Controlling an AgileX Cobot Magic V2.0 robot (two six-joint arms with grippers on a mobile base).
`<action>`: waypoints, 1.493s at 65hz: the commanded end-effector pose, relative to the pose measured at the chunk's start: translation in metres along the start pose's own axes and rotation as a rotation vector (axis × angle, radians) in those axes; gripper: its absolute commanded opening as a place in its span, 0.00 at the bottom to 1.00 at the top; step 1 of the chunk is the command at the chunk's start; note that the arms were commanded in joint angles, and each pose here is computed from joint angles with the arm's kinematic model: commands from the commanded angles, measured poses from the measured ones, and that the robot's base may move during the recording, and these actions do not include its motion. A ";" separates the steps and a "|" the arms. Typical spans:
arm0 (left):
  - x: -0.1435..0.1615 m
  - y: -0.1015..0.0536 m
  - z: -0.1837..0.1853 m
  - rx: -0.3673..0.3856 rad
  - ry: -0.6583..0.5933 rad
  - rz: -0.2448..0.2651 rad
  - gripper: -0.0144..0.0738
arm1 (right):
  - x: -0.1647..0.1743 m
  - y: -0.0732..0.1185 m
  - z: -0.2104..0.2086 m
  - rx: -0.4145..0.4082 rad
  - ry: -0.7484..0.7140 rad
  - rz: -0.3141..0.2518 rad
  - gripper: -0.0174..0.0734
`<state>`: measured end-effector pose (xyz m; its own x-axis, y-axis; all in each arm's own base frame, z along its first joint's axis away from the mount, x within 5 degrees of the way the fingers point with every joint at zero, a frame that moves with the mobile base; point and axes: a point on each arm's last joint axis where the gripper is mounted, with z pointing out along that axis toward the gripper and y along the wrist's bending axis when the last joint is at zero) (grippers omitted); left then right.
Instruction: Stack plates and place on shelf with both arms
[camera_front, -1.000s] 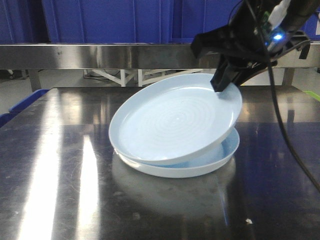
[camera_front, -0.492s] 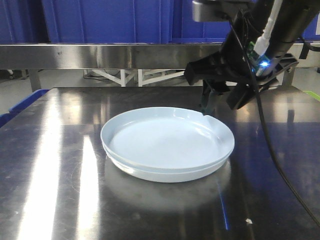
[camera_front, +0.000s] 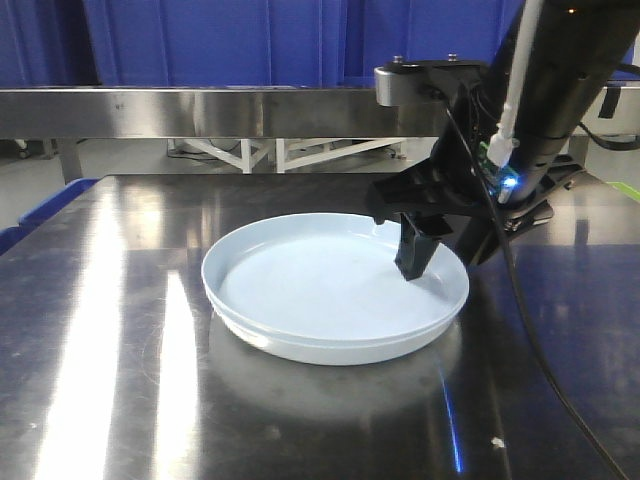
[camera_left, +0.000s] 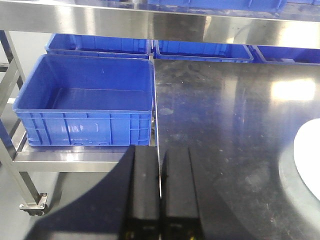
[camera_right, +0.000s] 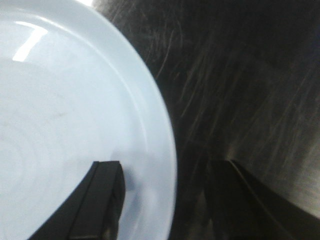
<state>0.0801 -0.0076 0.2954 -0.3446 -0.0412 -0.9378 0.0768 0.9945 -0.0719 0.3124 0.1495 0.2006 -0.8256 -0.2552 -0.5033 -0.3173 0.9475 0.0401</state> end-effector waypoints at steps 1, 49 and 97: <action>-0.016 -0.002 -0.004 0.023 -0.105 -0.001 0.26 | -0.014 0.002 -0.011 -0.011 -0.083 -0.012 0.71; -0.016 -0.002 -0.004 0.023 -0.105 -0.001 0.26 | -0.051 -0.008 -0.122 -0.022 -0.488 -0.009 0.22; -0.016 -0.001 -0.004 0.002 -0.106 -0.007 0.26 | 0.074 -0.052 -0.272 0.113 -0.803 0.127 0.22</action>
<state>0.0802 -0.0058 0.2954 -0.3432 -0.0465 -0.9381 0.0554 0.9960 -0.0696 0.1569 0.0334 0.3820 -0.3702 0.0150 -0.9288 -0.1515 0.9855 0.0763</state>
